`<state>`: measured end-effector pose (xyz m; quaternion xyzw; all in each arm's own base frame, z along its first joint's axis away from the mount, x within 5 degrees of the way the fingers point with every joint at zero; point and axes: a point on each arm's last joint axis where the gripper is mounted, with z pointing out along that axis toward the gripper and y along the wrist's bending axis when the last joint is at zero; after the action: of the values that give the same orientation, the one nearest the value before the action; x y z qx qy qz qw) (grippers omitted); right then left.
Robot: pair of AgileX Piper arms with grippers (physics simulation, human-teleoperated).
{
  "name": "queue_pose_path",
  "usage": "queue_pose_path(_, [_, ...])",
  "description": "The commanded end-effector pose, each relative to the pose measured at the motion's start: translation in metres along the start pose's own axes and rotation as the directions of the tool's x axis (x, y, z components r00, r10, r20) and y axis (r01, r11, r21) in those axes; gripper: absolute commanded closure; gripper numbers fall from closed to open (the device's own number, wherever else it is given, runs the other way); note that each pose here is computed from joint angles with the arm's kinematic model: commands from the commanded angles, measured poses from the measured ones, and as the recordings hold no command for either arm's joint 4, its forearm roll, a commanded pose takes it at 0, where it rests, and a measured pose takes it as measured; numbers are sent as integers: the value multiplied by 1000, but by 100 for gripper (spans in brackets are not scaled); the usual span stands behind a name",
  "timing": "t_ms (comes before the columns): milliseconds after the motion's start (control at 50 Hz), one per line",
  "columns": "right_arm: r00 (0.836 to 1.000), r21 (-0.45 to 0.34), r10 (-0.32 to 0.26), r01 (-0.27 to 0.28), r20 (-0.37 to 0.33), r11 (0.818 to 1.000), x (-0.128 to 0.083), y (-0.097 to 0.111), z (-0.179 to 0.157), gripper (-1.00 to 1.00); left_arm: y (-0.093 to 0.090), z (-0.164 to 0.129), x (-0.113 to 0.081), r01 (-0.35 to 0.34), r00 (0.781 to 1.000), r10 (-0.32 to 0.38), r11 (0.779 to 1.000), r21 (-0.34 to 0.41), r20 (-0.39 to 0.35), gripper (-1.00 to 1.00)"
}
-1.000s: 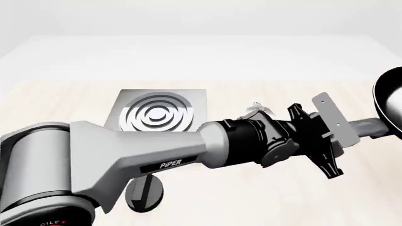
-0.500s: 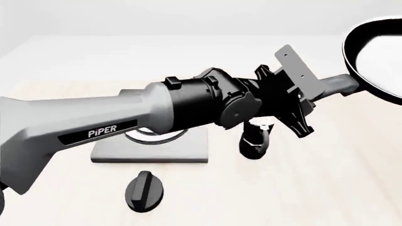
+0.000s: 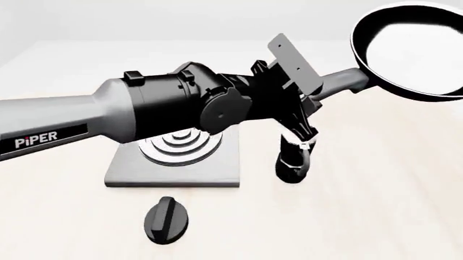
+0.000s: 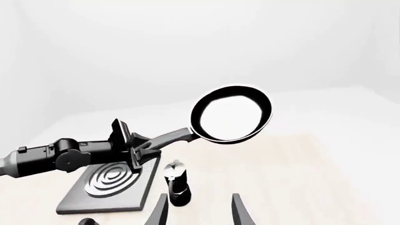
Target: Put the frying pan on the stove.
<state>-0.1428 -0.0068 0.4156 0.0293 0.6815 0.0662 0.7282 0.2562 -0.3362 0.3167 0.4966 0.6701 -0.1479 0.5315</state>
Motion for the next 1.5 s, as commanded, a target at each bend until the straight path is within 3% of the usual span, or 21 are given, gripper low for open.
queue_pose_path(20, [1000, -3, -21, 21, -10, 1000, 2, -1, 2, -100, 21, -37, -2, 92, 994, -89, 994, -52, 57, 100])
queue_pose_path(360, [999, -5, -38, 38, -2, 999, 1, -1, 0, -100, 39, -85, 30, 134, 991, -130, 982, -131, 38, 100])
queue_pose_path(760, [999, -9, -49, 49, 3, 999, 0, -1, -1, -100, 47, -131, 64, 186, 983, -184, 960, -210, 29, 100])
queue_pose_path(1240, [999, -10, -53, 53, 8, 999, -1, -1, -2, -100, 46, -178, 99, 228, 972, -237, 929, -293, 5, 100])
queue_pose_path(1500, [998, -10, -54, 55, 7, 998, -1, -1, -2, -100, 37, -205, 117, 246, 965, -262, 913, -325, -5, 100])
